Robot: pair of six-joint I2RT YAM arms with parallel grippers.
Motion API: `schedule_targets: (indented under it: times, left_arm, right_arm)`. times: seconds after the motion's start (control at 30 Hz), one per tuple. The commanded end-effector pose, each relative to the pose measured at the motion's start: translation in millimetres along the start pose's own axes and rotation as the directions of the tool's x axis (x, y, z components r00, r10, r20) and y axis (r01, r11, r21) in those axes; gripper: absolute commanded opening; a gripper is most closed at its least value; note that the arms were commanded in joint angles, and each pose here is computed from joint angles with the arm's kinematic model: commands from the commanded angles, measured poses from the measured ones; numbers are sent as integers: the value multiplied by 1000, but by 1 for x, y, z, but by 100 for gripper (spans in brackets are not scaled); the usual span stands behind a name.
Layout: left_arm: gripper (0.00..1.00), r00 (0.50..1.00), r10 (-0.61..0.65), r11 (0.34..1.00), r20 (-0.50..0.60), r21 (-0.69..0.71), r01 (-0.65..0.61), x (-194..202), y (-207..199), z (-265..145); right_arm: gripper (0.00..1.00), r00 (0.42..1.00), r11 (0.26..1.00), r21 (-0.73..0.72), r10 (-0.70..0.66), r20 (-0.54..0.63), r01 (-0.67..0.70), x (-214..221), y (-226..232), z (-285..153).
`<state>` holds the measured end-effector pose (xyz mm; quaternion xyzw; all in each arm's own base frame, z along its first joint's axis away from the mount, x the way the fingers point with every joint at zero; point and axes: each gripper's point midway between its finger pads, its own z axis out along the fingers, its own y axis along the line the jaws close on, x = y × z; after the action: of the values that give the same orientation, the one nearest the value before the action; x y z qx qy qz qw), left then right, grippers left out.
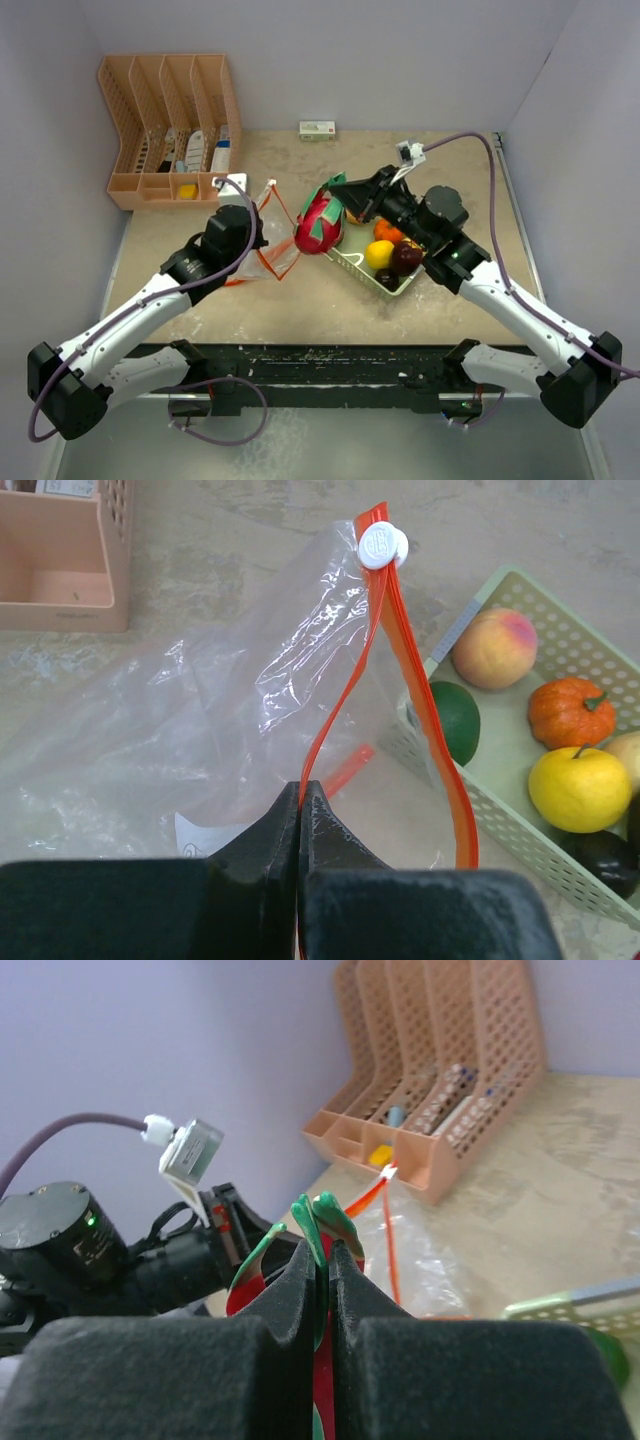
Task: Place the food in the zip-top bag and seal the zipper
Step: Place the fake fruit in the zipper food storage bag.
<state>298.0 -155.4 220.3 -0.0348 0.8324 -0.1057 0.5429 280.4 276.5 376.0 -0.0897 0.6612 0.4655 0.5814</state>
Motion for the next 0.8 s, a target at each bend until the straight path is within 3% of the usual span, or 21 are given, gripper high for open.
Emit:
schedule_targets:
  times: [0.0, 0.33, 0.53, 0.77]
  left_arm:
    - [0, 988, -126, 987, 84, 109, 117, -44, -25, -15]
    - [0, 979, -191, 963, 67, 205, 173, -51, -40, -28]
    - [0, 970, -239, 934, 43, 282, 217, -54, -54, -36]
    - [0, 945, -325, 881, 33, 375, 289, -71, -70, -52]
  right_arm:
    - [0, 990, 980, -194, 70, 124, -45, -25, 46, 7]
    - [0, 980, 975, -216, 87, 179, -47, -11, 58, 26]
    - [0, 968, 999, -22, -28, 250, 34, -3, 40, 35]
    - [0, 951, 972, 201, -173, 257, 123, 18, 22, 33]
